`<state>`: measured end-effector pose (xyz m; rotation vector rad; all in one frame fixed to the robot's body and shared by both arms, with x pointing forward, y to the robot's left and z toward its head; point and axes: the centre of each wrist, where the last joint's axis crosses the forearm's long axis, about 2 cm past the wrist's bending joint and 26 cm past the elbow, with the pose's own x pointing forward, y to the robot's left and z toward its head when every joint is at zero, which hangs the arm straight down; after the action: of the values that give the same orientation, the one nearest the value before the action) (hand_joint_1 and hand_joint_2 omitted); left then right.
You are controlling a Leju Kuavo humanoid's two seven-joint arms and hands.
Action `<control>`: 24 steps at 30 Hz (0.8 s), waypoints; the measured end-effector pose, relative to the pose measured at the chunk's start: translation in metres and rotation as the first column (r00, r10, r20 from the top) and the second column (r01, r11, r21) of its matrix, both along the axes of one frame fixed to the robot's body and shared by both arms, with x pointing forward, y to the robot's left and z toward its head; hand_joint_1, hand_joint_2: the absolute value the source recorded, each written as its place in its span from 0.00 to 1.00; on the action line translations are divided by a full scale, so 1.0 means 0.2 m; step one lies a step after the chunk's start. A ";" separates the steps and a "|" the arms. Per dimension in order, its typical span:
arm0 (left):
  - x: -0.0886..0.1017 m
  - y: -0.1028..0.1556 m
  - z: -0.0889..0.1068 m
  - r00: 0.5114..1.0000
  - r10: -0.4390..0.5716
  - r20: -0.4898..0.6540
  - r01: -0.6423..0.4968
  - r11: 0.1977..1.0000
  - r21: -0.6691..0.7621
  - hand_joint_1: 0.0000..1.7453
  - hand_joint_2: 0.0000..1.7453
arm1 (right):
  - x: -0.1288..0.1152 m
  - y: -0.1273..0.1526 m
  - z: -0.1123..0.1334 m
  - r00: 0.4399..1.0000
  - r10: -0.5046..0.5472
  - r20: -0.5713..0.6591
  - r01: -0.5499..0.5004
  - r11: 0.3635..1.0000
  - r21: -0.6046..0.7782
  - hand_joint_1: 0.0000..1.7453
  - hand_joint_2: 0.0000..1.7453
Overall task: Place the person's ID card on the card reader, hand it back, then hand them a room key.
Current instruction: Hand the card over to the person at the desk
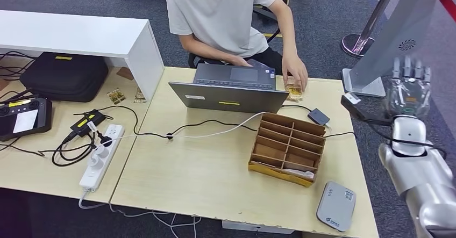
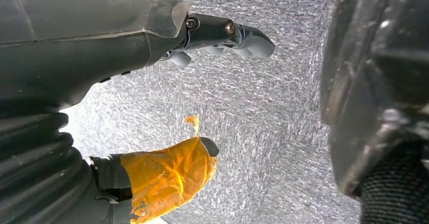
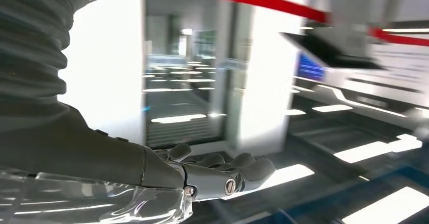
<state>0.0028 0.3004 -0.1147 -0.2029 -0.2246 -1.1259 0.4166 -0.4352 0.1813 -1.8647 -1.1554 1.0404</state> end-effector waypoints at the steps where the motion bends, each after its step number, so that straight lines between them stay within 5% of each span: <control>1: 0.00 0.00 0.00 1.000 0.002 0.001 -0.002 1.000 0.001 0.00 1.00 | -0.05 -0.11 -0.03 0.999 -0.052 -0.010 0.052 0.999 -0.010 0.00 1.00; 7: -0.02 0.00 0.00 1.000 0.013 0.004 -0.013 1.000 0.019 0.00 1.00 | -0.43 -0.65 -0.18 0.935 -0.335 -0.118 0.330 0.942 -0.061 0.00 1.00; 13: -0.03 0.00 0.00 1.000 0.017 0.003 -0.017 0.999 0.029 0.00 1.00 | -0.90 -0.97 -0.36 0.771 -0.576 -0.273 0.585 0.809 -0.055 0.00 1.00; 18: -0.03 0.00 0.00 1.000 0.009 -0.007 -0.009 0.998 0.059 0.00 1.00 | -1.26 -1.07 -0.54 0.506 -0.681 -0.530 0.777 0.627 -0.064 0.00 1.00; 21: -0.03 0.00 0.00 1.000 0.001 -0.015 0.000 0.997 0.076 0.00 1.00 | -1.48 -1.09 -0.64 0.298 -0.652 -0.697 0.865 0.493 -0.090 0.00 1.00; 24: -0.03 0.01 0.00 1.000 -0.007 -0.021 0.009 0.997 0.079 0.00 1.00 | -1.62 -1.06 -0.73 0.151 -0.575 -0.804 0.910 0.399 -0.114 0.00 1.00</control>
<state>-0.0022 0.3023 -0.1149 -0.1454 -0.1611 -1.1383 0.0920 -0.6482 0.0362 -1.1134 0.2151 0.6834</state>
